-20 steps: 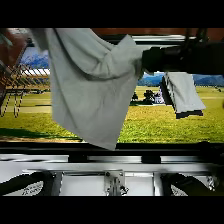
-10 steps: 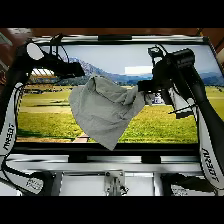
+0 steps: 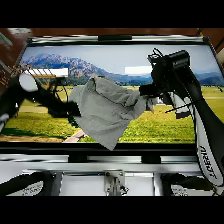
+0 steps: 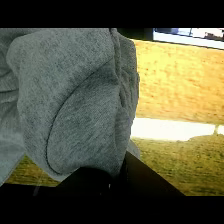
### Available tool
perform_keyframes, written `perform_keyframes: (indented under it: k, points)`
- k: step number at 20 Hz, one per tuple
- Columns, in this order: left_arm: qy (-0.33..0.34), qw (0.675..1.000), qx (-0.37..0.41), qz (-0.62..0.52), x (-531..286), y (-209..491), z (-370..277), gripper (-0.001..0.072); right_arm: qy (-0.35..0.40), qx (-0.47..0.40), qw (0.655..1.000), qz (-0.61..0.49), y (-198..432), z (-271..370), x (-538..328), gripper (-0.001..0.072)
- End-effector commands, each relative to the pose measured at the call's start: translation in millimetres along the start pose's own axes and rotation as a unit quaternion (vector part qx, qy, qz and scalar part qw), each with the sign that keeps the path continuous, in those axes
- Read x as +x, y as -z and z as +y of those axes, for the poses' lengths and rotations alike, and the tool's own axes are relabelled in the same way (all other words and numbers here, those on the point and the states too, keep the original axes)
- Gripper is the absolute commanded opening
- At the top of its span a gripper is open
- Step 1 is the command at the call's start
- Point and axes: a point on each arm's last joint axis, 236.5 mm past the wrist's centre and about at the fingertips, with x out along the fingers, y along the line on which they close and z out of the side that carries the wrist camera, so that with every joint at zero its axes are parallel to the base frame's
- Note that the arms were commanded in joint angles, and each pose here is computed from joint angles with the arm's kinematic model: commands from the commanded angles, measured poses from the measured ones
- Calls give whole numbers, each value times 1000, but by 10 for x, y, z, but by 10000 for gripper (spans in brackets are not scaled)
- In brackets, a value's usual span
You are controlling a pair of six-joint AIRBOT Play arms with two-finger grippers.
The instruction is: Fold the shirts.
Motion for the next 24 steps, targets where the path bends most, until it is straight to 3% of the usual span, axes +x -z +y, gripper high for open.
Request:
perform_keyframes:
  k: [1,5,13,14,20,22,24]
  points:
    - [101,989,-110,-7,631,760,-157,705,-14,2,1000,4,17,64,2,99]
    - [132,972,-189,-34,1055,977,-106,704,-27,3,1000,4,17,128,0,99]
    - [144,952,-255,-85,1476,719,-270,694,-27,1,1000,2,9,127,0,99]
    - [145,950,-263,-88,1511,706,-291,600,-27,1,1000,3,10,126,0,99]
    - [145,948,-249,-137,1527,465,-419,585,-28,1,1000,3,12,132,0,99]
    - [137,949,-254,-124,1624,445,-422,457,-29,1,1000,3,13,134,-1,99]
    - [131,951,-261,-101,1738,449,-454,454,-30,2,1000,4,18,141,-1,99]
